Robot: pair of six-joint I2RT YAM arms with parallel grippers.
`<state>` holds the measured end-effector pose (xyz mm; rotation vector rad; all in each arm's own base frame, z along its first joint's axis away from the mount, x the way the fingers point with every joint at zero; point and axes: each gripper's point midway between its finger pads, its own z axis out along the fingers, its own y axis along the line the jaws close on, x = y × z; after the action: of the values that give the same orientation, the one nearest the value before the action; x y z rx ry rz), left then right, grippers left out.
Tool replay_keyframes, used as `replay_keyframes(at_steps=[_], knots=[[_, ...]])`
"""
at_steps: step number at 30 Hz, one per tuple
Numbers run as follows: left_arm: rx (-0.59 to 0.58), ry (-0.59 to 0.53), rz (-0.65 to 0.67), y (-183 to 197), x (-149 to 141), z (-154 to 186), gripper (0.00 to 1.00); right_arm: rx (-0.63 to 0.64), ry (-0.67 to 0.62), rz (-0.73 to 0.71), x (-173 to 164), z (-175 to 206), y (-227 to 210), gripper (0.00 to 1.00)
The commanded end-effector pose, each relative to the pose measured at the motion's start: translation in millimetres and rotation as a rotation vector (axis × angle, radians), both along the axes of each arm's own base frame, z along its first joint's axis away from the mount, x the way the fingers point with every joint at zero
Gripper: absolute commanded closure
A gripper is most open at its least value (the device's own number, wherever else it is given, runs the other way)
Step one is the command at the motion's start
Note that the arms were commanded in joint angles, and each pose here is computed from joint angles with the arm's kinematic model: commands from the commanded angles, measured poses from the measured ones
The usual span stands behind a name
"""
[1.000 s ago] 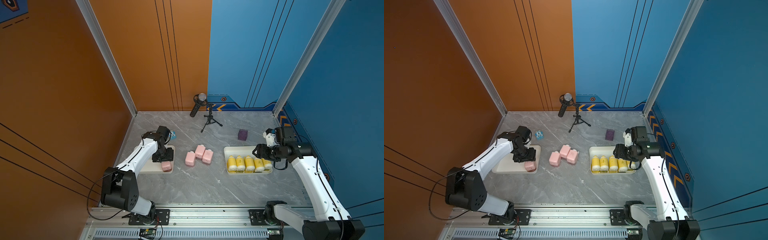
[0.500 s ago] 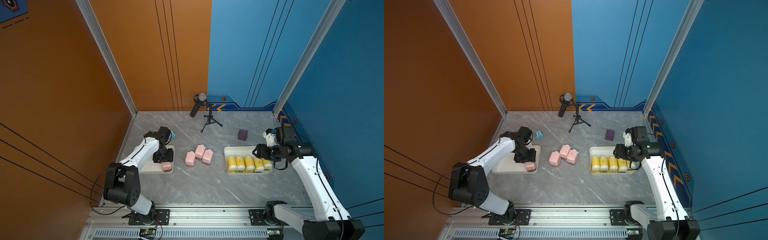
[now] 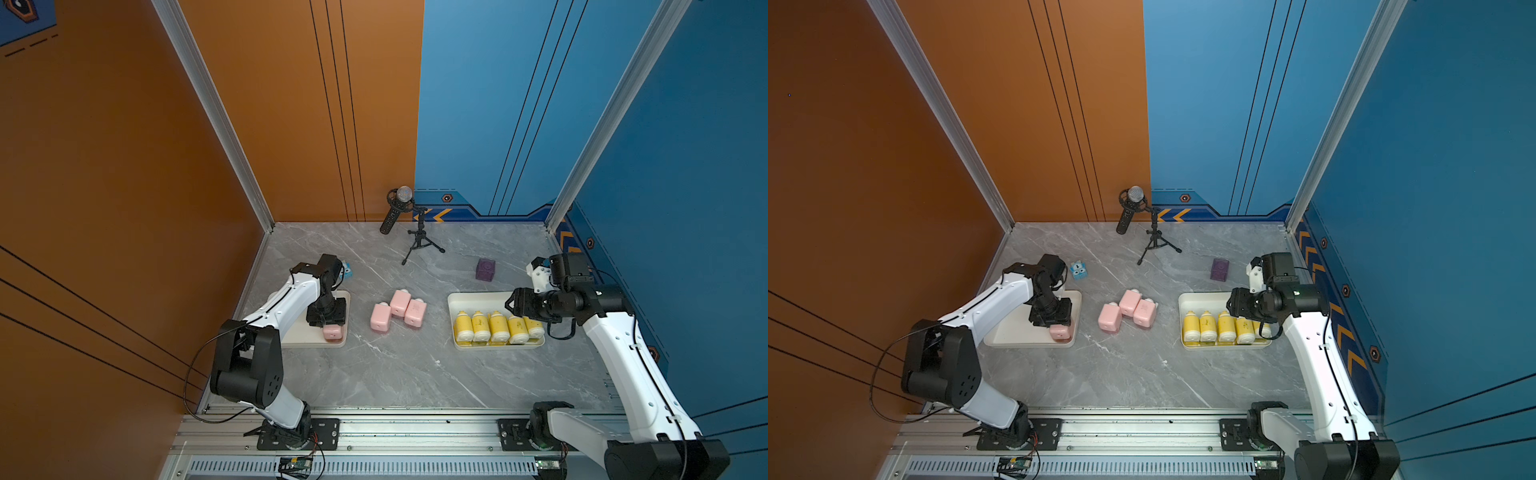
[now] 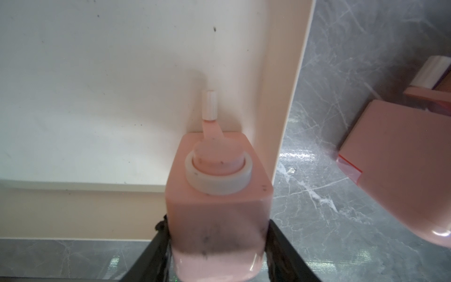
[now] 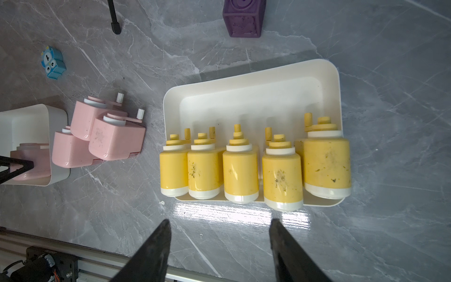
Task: Place the pencil sharpeners by color into the storage box
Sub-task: Place the pencil sharpener in the storage box.
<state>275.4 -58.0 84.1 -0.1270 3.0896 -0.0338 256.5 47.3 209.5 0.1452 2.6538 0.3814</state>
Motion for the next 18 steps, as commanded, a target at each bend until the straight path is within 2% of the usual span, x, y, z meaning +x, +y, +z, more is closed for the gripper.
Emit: replay_keyframes(at_steps=[1,9,18], knots=[[-0.03,-0.018,0.004,-3.3,1.1,6.5,0.5,0.003,-0.04,0.012,2.2,9.3,-0.1,0.35],[-0.053,-0.054,0.015,-6.1,-4.3,16.9,0.5,0.005,-0.041,0.012,1.3,9.6,-0.1,0.35],[-0.029,0.012,0.019,-2.8,-12.0,-1.7,0.47,0.008,-0.049,0.011,0.5,11.9,0.2,0.35]])
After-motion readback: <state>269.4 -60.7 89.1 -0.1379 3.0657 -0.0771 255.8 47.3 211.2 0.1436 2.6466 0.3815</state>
